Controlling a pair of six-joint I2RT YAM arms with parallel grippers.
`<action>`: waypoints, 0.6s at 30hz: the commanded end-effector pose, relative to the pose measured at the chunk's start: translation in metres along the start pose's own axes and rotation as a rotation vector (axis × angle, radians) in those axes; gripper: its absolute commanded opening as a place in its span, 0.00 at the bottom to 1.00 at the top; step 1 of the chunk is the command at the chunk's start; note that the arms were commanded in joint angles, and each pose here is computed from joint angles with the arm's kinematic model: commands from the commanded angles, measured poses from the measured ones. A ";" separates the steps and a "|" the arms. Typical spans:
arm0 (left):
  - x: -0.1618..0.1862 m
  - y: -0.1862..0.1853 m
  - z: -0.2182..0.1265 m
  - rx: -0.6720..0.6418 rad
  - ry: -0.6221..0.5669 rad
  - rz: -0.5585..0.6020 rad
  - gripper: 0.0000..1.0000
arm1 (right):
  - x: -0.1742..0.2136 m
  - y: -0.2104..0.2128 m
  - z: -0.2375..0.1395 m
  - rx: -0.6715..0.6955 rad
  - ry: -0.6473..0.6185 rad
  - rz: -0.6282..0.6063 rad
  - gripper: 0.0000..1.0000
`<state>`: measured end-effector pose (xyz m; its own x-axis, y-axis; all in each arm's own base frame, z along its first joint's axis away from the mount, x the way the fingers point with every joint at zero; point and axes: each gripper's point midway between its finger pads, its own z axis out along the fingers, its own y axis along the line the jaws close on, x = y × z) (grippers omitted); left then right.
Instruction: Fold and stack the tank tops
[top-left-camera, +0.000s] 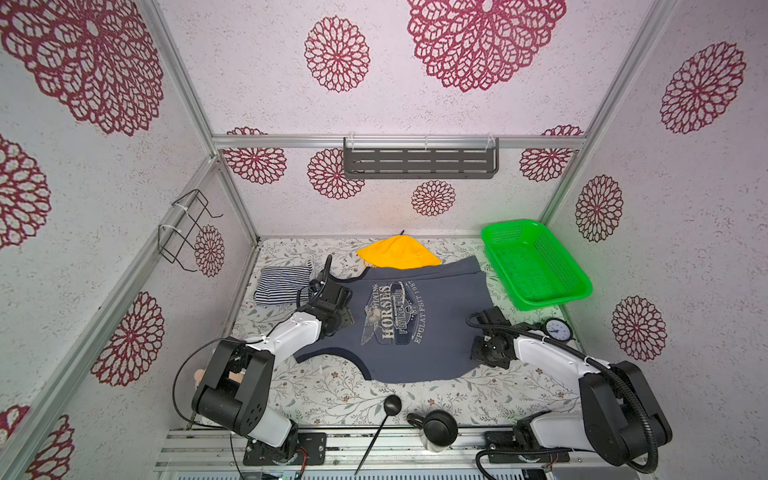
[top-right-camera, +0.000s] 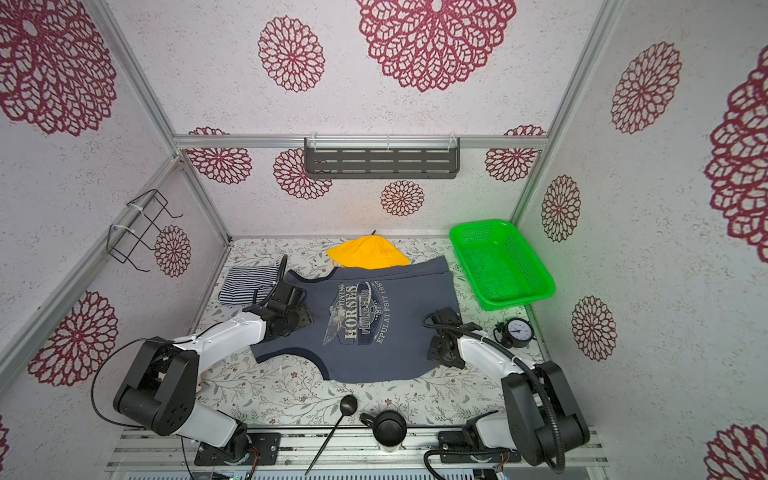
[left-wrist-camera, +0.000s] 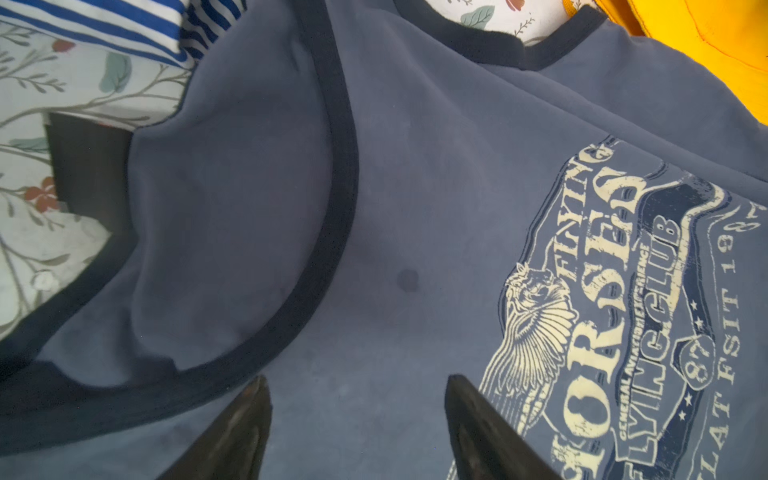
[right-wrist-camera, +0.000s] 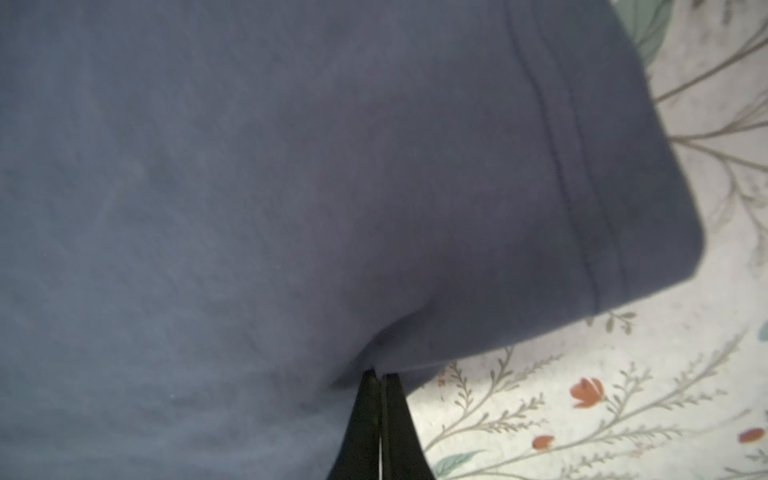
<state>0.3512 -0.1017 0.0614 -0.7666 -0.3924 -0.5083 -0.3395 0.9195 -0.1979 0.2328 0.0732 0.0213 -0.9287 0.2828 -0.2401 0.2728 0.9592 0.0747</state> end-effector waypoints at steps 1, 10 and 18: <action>-0.013 -0.006 -0.008 0.018 -0.045 -0.018 0.70 | -0.016 -0.004 -0.022 0.049 -0.051 -0.048 0.00; -0.015 -0.004 -0.015 0.022 -0.060 -0.025 0.70 | -0.055 0.022 -0.051 0.050 -0.082 -0.131 0.00; -0.014 0.002 -0.019 0.012 -0.072 -0.037 0.70 | -0.091 0.076 -0.046 0.020 -0.055 -0.203 0.00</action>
<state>0.3539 -0.0991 0.0867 -0.7222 -0.4127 -0.5551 -0.3398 0.9107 -0.2349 0.3167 0.1111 0.0895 -0.9403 0.1306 -0.3144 0.1322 0.9911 0.0163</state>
